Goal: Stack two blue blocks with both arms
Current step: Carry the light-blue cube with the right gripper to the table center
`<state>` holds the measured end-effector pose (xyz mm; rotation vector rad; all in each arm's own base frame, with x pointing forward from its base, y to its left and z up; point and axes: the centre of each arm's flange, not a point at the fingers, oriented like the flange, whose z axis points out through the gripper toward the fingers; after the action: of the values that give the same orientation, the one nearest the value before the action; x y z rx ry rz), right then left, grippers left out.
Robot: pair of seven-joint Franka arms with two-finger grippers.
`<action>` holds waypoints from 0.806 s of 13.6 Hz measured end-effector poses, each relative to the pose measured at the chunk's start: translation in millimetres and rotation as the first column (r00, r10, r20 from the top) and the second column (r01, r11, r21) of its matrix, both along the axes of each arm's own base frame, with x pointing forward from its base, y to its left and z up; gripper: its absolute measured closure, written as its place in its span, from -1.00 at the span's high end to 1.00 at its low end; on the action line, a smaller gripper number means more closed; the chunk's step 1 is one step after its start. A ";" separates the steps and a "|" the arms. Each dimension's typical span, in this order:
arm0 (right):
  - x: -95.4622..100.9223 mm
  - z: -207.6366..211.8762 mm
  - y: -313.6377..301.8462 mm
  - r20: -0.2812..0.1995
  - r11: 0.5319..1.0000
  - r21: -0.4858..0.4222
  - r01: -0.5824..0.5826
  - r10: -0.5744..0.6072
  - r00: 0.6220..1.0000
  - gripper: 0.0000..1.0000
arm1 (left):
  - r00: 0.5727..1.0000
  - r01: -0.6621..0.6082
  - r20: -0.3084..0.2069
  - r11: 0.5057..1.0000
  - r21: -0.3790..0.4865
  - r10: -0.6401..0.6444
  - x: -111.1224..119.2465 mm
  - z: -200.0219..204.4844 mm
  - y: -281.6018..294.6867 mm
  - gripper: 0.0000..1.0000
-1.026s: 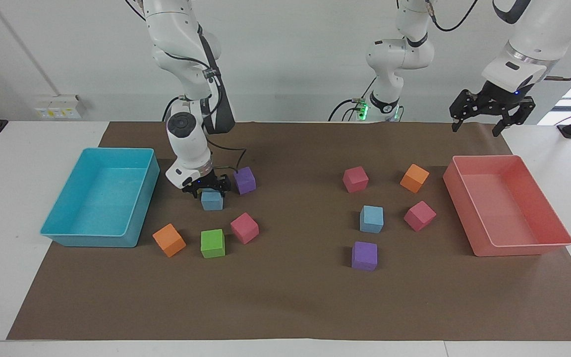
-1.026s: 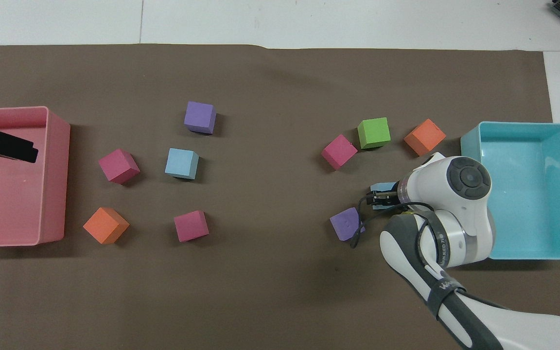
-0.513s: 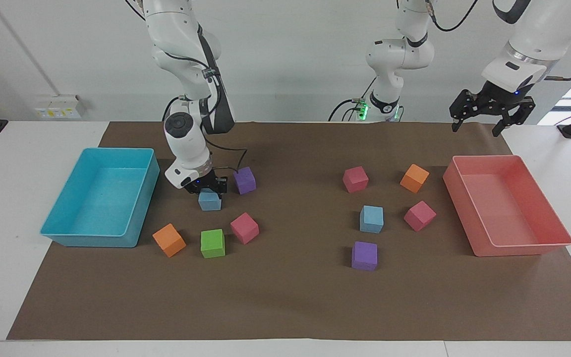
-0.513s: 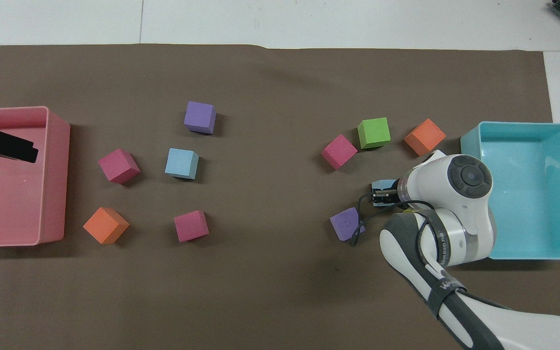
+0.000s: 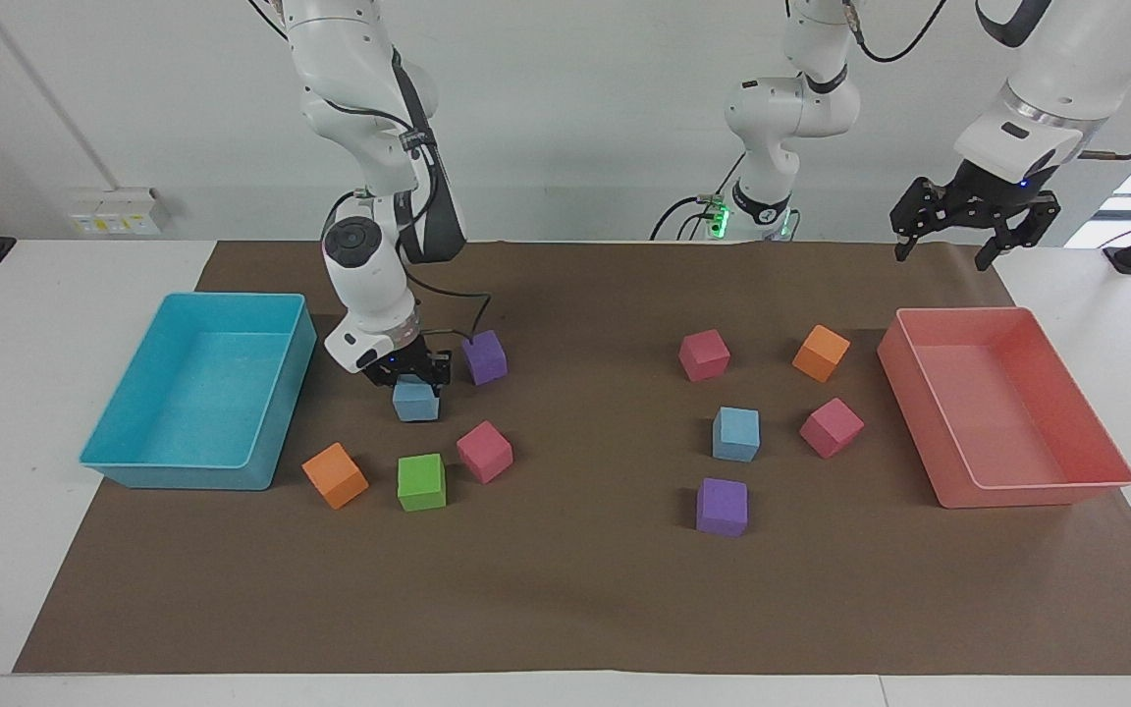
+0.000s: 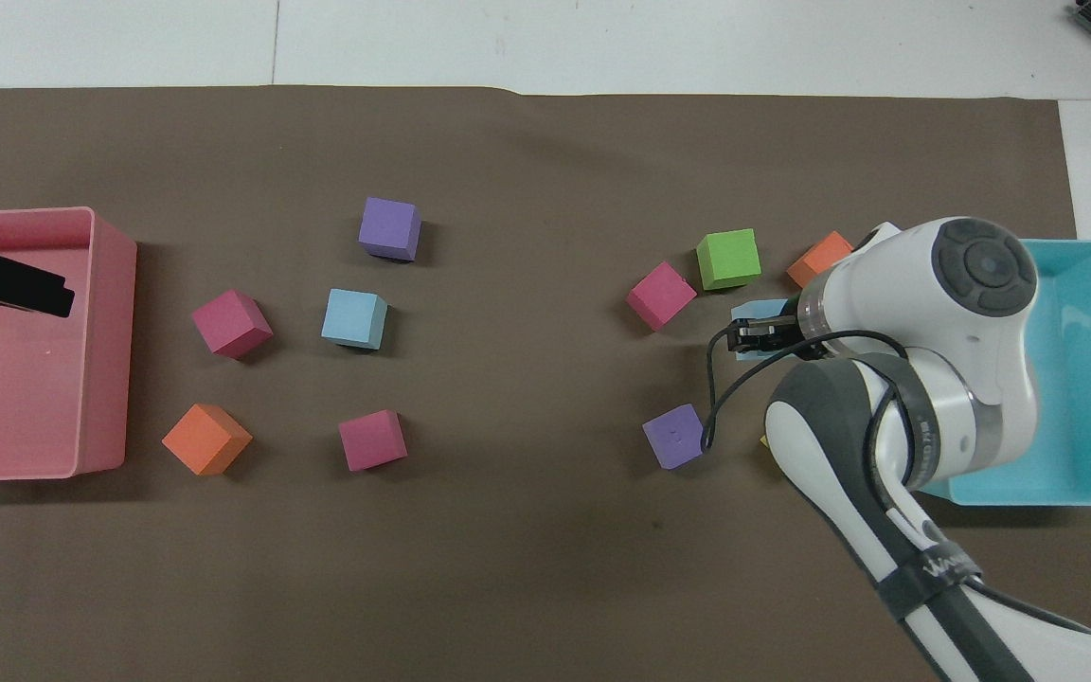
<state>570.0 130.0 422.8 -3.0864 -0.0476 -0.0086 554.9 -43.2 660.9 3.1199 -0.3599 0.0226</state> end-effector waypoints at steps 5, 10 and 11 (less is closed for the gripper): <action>11.0 28.8 44.0 -0.009 0.991 -0.041 -0.128 0.128 0.992 0.15 | 1.000 0.000 0.000 1.000 0.000 0.000 0.0 0.0 0.0 1.00; 29.1 14.2 120.4 -0.050 0.982 -0.054 -0.178 0.176 0.983 0.15 | 1.000 0.000 0.000 1.000 0.000 0.000 0.0 0.0 0.0 1.00; 30.3 5.2 138.6 -0.057 0.989 -0.050 -0.143 0.140 0.989 0.15 | 1.000 0.000 0.000 1.000 0.000 0.000 0.0 0.0 0.0 1.00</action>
<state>600.2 268.6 428.0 -3.1267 -0.2686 0.0827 554.9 -43.2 660.9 3.1199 -0.3599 0.0225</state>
